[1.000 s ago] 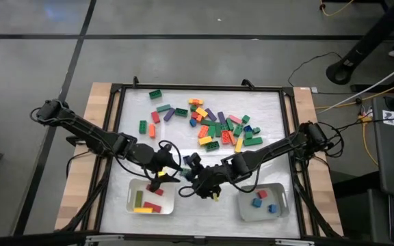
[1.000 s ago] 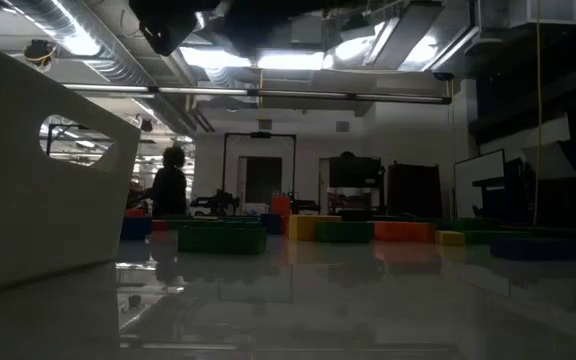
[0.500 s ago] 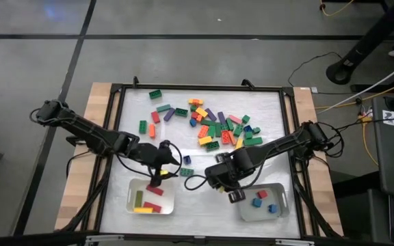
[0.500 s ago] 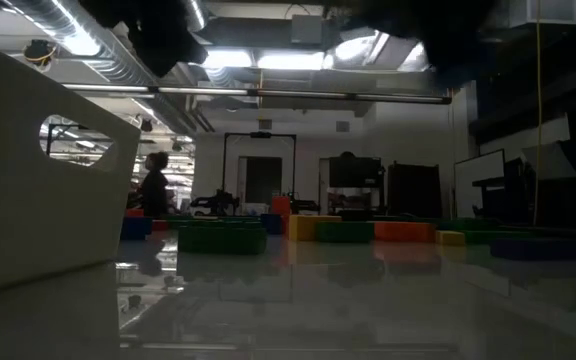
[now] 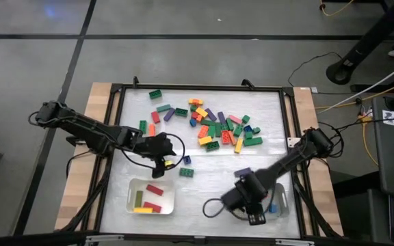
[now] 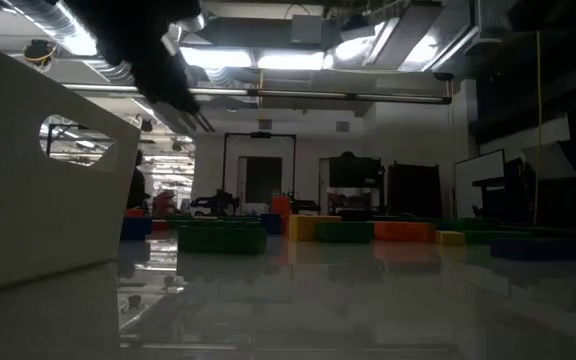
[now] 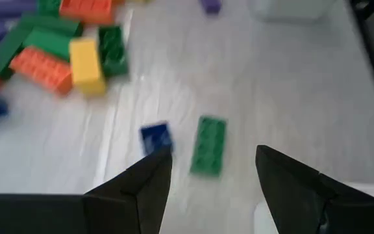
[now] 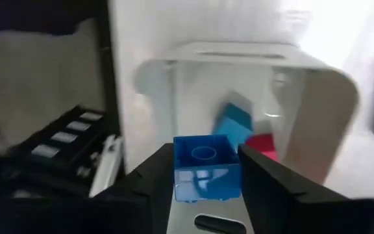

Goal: Sort blocks by size
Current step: Put the square blue game piece into the gray bin

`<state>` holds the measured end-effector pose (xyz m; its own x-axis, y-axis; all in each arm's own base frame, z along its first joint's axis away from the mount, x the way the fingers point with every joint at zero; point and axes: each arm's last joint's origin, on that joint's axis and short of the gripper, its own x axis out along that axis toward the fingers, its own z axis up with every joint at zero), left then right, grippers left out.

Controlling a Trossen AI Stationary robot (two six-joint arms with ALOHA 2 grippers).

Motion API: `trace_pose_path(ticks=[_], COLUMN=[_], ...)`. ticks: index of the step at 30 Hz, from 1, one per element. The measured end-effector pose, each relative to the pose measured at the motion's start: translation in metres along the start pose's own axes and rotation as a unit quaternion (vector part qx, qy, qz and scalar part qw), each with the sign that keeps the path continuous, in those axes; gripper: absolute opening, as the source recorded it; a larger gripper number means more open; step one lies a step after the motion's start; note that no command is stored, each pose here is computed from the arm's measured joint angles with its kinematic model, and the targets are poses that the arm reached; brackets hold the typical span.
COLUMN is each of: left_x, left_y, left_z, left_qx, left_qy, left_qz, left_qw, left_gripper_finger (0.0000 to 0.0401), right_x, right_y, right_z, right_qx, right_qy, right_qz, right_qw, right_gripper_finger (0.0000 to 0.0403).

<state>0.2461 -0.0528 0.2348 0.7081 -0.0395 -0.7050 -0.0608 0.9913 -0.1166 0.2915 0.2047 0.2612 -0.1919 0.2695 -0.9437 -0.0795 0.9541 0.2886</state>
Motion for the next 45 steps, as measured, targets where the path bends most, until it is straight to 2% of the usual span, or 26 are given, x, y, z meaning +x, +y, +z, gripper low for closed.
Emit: trace_pose_path(ticks=[5,10,17,29,36,45], left_x=[0.000,-0.002,0.001,0.028,0.040,0.056], left_y=[0.010,0.018,0.021,0.027,0.026,0.028], left_z=[-0.011,-0.019,-0.024,-0.054,-0.056,-0.066], left_qx=[-0.029,-0.077,-0.117,-0.149,-0.152,-0.146], left_qy=[0.057,0.089,0.095,0.153,0.153,0.190], left_qz=[0.044,0.106,0.139,0.190,0.191,0.209], left_qw=[0.997,0.987,0.979,0.958,0.958,0.948], left_gripper_finger=[0.0210,0.0210,0.0210,0.0210,0.0210,0.0210], right_x=[0.011,0.015,0.014,0.014,0.014,0.014], right_y=[0.007,0.011,0.010,0.009,0.009,0.010], right_z=[-0.008,-0.012,-0.012,-0.011,-0.011,-0.010], right_qx=[0.061,0.090,0.091,0.087,0.087,0.086], right_qy=[-0.009,-0.006,-0.010,-0.021,-0.024,-0.026], right_qz=[-0.060,-0.067,-0.071,-0.088,-0.088,-0.087], right_qw=[0.996,0.994,0.993,0.992,0.992,0.992], right_gripper_finger=[0.0181,0.0213,0.0248,0.0253,0.0253,0.0253])
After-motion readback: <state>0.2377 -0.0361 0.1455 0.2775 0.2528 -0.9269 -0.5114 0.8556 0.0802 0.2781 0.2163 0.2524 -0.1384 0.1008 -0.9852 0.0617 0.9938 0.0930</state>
